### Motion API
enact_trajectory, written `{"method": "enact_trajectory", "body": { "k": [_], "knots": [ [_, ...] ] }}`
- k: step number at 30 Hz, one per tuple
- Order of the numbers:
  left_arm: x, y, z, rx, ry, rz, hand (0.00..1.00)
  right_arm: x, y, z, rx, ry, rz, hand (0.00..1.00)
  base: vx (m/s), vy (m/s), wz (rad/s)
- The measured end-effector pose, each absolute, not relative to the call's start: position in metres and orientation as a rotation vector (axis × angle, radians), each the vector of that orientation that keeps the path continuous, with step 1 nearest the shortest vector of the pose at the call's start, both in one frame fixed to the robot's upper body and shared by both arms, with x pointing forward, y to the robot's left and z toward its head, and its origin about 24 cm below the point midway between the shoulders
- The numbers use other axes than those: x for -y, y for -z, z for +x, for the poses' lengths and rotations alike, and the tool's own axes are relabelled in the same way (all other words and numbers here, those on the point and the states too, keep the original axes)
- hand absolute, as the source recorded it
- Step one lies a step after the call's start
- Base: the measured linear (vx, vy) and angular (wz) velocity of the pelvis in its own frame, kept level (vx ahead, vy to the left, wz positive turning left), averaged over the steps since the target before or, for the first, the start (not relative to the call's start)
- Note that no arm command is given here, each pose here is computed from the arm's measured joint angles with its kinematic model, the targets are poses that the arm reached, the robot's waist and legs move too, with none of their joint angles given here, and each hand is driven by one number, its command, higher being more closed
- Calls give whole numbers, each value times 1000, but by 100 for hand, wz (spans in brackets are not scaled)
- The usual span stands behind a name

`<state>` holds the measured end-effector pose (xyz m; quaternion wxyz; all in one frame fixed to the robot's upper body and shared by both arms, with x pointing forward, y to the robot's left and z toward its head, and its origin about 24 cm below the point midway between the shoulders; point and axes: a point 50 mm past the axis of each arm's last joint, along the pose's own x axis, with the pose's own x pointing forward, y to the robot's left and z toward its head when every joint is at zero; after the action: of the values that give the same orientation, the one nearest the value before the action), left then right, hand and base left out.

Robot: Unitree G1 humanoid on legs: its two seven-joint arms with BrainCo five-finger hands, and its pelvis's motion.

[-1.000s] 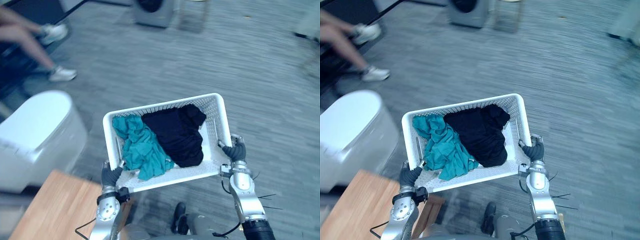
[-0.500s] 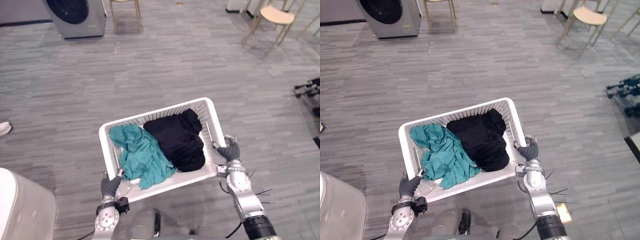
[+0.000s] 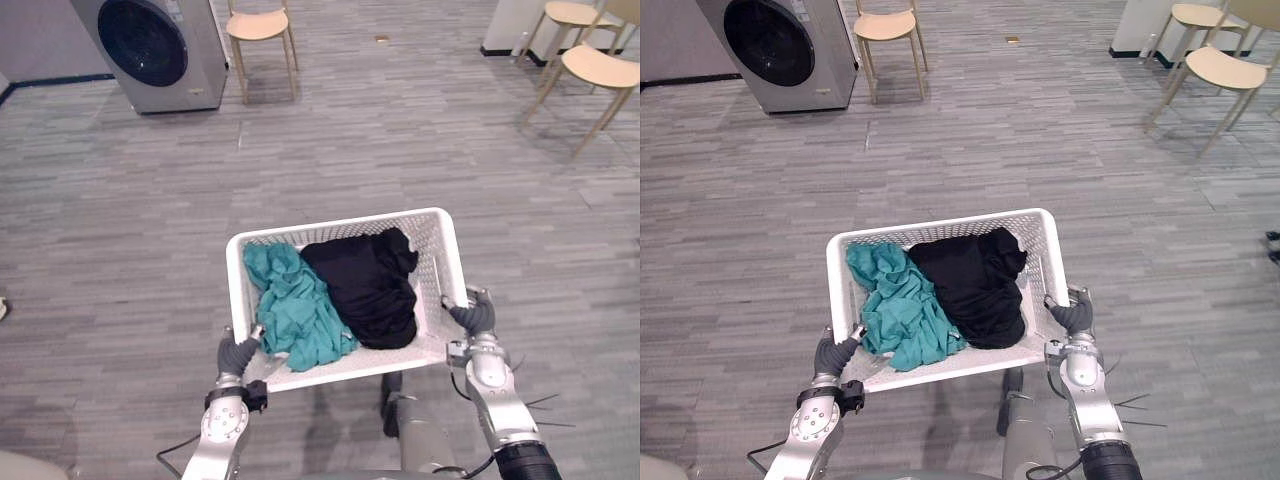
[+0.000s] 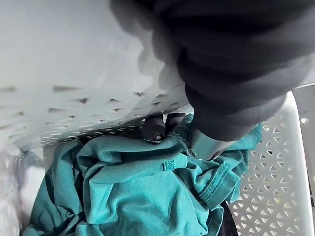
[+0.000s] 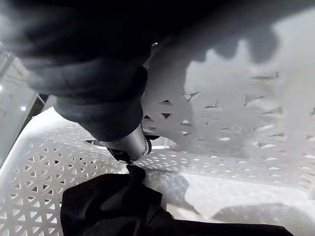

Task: Pick up the laundry basket with both hands and put the clothes into the washing machine.

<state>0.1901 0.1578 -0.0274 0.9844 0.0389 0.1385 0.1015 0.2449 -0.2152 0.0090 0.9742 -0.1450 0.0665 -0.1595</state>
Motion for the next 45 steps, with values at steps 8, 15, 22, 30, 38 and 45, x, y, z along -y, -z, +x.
{"method": "enact_trajectory", "body": {
  "k": [8,15,22,30,38,45],
  "knots": [
    [-169,19,184,-240,-245,72,100,202,-17,259,-98,281,-262,100,569,71,0],
    [-173,21,180,-268,-244,97,100,196,0,259,-168,279,-243,100,683,277,24],
    [-175,22,186,-272,-176,170,100,202,13,243,-215,307,-226,100,592,69,55],
    [-160,43,186,-360,-106,176,100,220,26,212,-288,353,-258,100,828,-175,58],
    [-161,46,185,-364,-113,161,100,215,5,221,-206,345,-258,100,733,-90,-38],
    [-168,42,175,-362,-156,144,100,207,7,230,-211,318,-251,100,592,318,-47]
  ]
}}
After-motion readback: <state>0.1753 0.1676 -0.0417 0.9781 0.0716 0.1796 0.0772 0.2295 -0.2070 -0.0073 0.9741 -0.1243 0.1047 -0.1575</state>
